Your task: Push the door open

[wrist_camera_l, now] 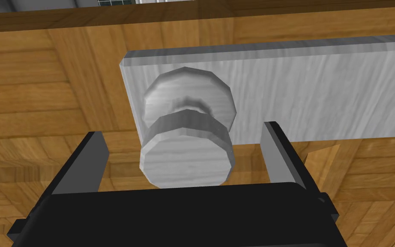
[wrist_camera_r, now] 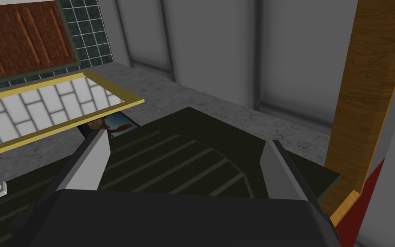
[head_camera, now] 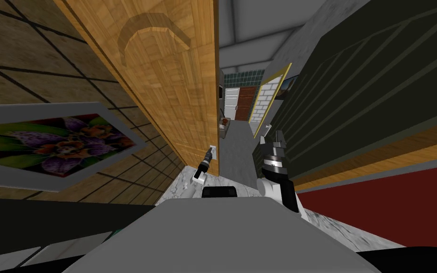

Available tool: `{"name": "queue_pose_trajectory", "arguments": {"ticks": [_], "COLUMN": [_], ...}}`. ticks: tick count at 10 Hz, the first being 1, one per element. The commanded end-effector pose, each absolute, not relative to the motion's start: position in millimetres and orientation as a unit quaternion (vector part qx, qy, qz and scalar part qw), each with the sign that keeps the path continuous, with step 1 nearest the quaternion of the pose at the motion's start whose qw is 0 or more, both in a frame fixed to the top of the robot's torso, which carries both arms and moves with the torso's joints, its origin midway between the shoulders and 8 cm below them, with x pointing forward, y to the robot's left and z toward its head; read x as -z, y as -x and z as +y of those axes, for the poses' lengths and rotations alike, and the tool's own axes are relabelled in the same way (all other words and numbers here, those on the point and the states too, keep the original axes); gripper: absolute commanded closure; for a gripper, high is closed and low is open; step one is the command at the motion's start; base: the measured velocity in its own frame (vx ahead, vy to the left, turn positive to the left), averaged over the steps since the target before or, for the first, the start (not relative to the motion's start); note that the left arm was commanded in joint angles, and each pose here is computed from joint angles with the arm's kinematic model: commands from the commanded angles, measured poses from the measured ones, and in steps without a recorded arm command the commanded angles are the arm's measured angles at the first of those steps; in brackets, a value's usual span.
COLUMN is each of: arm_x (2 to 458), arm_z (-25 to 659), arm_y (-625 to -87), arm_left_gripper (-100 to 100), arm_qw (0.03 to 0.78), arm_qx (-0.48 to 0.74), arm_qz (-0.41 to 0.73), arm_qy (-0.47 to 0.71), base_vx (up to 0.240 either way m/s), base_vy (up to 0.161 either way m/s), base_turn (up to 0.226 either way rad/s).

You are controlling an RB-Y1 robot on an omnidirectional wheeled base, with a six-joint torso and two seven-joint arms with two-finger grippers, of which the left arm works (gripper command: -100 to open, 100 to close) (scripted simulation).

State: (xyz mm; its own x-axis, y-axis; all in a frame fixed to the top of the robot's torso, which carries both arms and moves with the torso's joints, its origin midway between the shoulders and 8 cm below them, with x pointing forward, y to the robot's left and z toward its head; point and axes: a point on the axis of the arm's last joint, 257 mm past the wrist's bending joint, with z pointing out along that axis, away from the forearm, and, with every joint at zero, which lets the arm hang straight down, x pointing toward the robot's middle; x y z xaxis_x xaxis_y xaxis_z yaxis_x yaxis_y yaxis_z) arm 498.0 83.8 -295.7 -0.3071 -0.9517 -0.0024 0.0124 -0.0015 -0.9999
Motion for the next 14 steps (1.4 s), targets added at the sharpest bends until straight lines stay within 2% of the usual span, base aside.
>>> {"name": "queue_pose_trajectory", "arguments": {"ticks": [1,2,7,14], "arm_x": [296,296,296,295], "arm_z": [84,84,84,122], "arm_y": [-498,-498,-498,-515], "arm_left_gripper": [-100,100,100,100], "arm_qw": [0.419,0.419,0.419,0.446], "arm_qx": [0.575,0.575,0.575,0.554], "arm_qz": [0.569,0.569,0.569,0.561], "arm_qy": [0.413,0.413,0.413,0.424], "base_vx": [0.080,-0.010,-0.007,0.138], "base_vy": [-0.034,0.005,0.004,-0.093], "base_turn": [0.000,0.004,-0.006,0.043]}}
